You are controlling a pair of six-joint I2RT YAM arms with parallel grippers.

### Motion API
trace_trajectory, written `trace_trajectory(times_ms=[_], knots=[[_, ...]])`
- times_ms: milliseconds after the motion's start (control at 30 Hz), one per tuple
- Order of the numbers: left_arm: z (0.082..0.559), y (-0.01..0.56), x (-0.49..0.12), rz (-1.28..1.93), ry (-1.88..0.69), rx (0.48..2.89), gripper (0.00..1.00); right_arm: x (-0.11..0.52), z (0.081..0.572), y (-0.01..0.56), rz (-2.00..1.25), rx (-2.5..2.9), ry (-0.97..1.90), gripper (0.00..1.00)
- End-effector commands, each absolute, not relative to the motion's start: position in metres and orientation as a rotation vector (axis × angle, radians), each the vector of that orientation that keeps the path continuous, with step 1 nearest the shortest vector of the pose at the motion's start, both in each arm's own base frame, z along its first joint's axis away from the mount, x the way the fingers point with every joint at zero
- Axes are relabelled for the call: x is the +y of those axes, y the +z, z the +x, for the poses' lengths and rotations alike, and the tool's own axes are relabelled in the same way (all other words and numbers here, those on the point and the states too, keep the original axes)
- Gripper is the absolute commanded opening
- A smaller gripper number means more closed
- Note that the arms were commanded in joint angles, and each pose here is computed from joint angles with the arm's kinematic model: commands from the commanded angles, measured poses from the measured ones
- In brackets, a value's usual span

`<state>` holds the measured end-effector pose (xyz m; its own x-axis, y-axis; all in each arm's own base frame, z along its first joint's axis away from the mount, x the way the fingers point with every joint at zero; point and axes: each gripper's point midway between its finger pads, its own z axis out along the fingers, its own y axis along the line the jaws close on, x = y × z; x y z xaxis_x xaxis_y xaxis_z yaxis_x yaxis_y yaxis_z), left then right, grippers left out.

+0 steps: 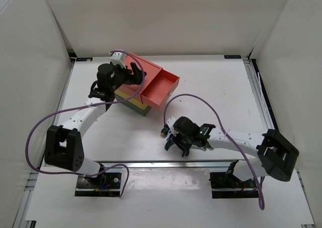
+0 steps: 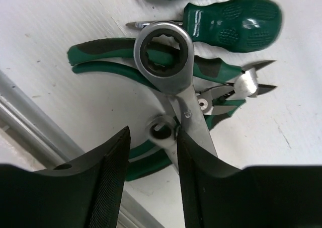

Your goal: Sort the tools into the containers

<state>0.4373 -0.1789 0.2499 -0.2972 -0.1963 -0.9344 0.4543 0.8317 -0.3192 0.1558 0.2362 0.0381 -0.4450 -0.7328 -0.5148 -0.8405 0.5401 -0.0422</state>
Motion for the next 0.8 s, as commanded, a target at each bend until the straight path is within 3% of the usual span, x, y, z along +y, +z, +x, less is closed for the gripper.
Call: trace_trajectory(times_ms=[0, 267, 400, 767], knots=[[0.415, 0.186, -0.170, 0.127, -0.649, 1.999, 0.99, 0.243, 0.159, 0.028, -1.279, 2.307, 0.290, 0.45], [0.411, 0.183, -0.172, 0.134, -0.660, 2.009, 0.99, 0.243, 0.160, 0.017, -1.312, 2.362, 0.249, 0.13], [0.412, 0.182, -0.172, 0.125, -0.658, 2.012, 0.99, 0.245, 0.167, 0.038, -1.265, 2.309, 0.257, 0.00], [0.414, 0.185, -0.175, 0.121, -0.676, 2.002, 0.99, 0.249, 0.179, 0.121, -1.094, 2.165, 0.341, 0.00]])
